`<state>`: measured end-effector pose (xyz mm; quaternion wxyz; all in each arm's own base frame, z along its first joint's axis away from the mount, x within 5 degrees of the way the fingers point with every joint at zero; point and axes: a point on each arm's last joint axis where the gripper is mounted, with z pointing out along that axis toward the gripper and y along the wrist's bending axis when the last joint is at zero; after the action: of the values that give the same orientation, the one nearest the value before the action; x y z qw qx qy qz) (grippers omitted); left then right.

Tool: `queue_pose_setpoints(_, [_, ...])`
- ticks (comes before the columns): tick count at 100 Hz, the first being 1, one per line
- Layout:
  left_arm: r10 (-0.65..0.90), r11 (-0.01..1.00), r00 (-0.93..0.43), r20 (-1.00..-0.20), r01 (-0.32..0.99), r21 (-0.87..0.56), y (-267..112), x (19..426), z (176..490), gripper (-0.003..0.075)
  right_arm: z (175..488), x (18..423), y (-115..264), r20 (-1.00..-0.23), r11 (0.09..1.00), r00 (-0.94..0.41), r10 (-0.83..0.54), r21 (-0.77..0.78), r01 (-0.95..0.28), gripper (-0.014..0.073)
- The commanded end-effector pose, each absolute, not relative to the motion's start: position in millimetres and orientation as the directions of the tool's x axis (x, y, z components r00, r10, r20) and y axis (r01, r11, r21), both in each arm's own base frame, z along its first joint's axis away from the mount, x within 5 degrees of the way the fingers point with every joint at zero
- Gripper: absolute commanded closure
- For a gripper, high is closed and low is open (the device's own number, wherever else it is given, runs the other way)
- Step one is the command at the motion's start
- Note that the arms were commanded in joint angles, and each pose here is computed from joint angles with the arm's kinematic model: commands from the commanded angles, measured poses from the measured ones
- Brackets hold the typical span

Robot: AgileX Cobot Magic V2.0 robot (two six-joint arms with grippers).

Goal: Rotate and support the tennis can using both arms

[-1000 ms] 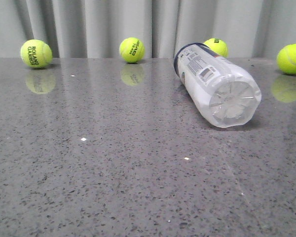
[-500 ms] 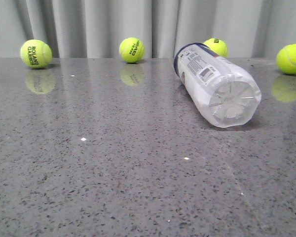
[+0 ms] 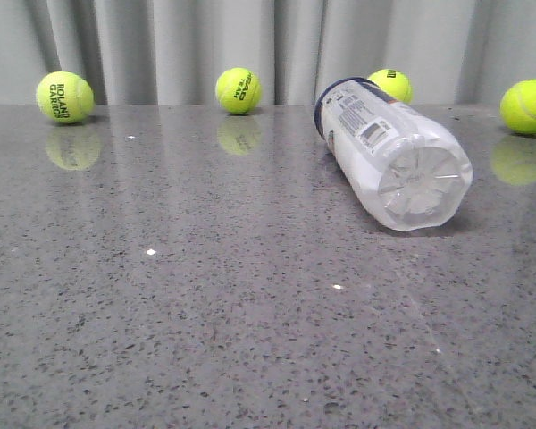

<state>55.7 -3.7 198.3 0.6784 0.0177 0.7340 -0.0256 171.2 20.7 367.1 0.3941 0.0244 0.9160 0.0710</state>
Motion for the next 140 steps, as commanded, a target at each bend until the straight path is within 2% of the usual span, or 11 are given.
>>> queue_pose_setpoints(1, [-0.030,0.998,-0.015,-0.999,0.059,-0.031,-3,55,192,0.0740,385,184,29,-0.747,0.985,-0.659,0.088,0.163,-0.053,-0.0028])
queue_pose_setpoints(23, [-0.030,0.998,-0.015,-0.999,0.059,-0.031,-3,55,192,0.0740,391,221,66,-0.686,0.968,-0.728,0.008,0.187,-0.165,-0.0028])
queue_pose_setpoints(44, [-0.030,0.998,-0.015,-0.999,0.059,-0.031,-3,55,192,0.0740,388,260,100,-0.614,0.958,-0.789,-0.021,0.214,-0.192,-0.0028])
queue_pose_setpoints(88, [-0.030,0.998,-0.015,-0.999,0.059,-0.031,-3,55,192,0.0740,355,334,146,-0.436,0.947,-0.899,0.021,0.296,-0.122,-0.0028])
queue_pose_setpoints(140, [-0.030,0.998,-0.015,-0.999,0.059,-0.031,-3,55,192,0.0740,308,373,163,-0.331,0.954,-0.943,0.017,0.287,-0.083,-0.0028])
